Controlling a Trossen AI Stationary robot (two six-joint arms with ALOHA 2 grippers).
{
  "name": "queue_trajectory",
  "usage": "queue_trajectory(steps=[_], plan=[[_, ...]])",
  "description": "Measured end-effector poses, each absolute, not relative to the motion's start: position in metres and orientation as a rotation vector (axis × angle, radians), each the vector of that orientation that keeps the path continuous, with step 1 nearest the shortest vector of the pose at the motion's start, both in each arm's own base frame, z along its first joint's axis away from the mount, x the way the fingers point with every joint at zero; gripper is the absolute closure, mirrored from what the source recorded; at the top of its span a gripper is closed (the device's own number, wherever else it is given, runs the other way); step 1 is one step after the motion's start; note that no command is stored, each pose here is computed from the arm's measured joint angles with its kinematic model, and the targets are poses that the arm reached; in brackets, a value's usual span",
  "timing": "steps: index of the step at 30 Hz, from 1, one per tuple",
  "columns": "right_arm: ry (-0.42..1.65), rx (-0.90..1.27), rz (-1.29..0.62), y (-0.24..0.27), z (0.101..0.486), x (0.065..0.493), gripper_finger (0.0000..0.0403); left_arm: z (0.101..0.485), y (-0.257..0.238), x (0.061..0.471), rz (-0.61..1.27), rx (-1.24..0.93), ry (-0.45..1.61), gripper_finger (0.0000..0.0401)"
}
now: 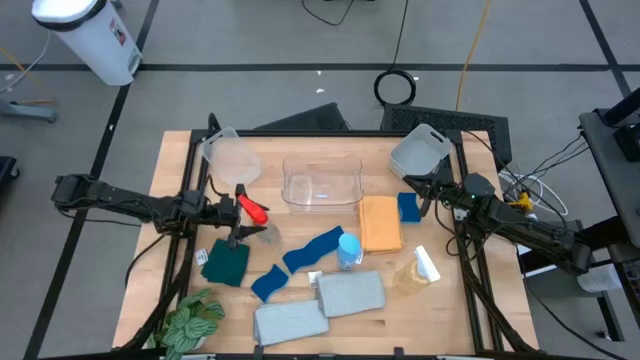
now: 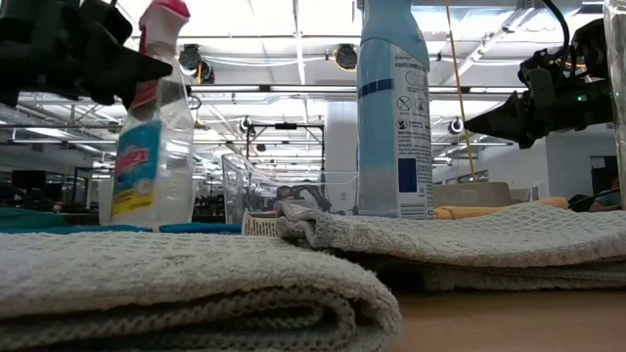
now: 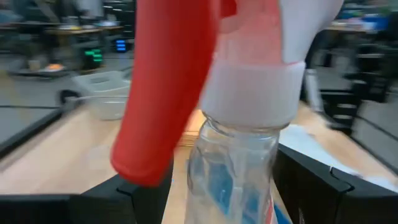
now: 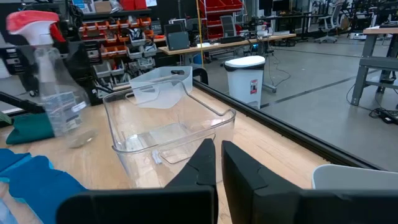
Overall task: Pick & Place Kitchen Items
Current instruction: Put the red sprayer bottle into the transparent bin
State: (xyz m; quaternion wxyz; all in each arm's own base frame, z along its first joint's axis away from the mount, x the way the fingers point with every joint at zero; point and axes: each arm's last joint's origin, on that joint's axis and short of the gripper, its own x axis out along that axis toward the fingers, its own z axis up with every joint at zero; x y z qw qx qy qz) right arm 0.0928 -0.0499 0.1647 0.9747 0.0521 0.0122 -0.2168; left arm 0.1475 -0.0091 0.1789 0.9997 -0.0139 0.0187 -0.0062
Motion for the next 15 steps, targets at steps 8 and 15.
queue_trajectory(steps=[8, 15], plan=[[0.025, 0.105, -0.437, -0.0499, 0.1647, 0.0928, 0.0399, 0.1788, -0.0036, 0.1470, 0.180, -0.046, 0.033, 0.0135], [0.025, 0.105, -0.437, -0.0499, 0.1647, 0.0928, 0.0399, 0.1788, 0.0010, 0.1458, 0.345, -0.041, 0.029, 0.0135]])
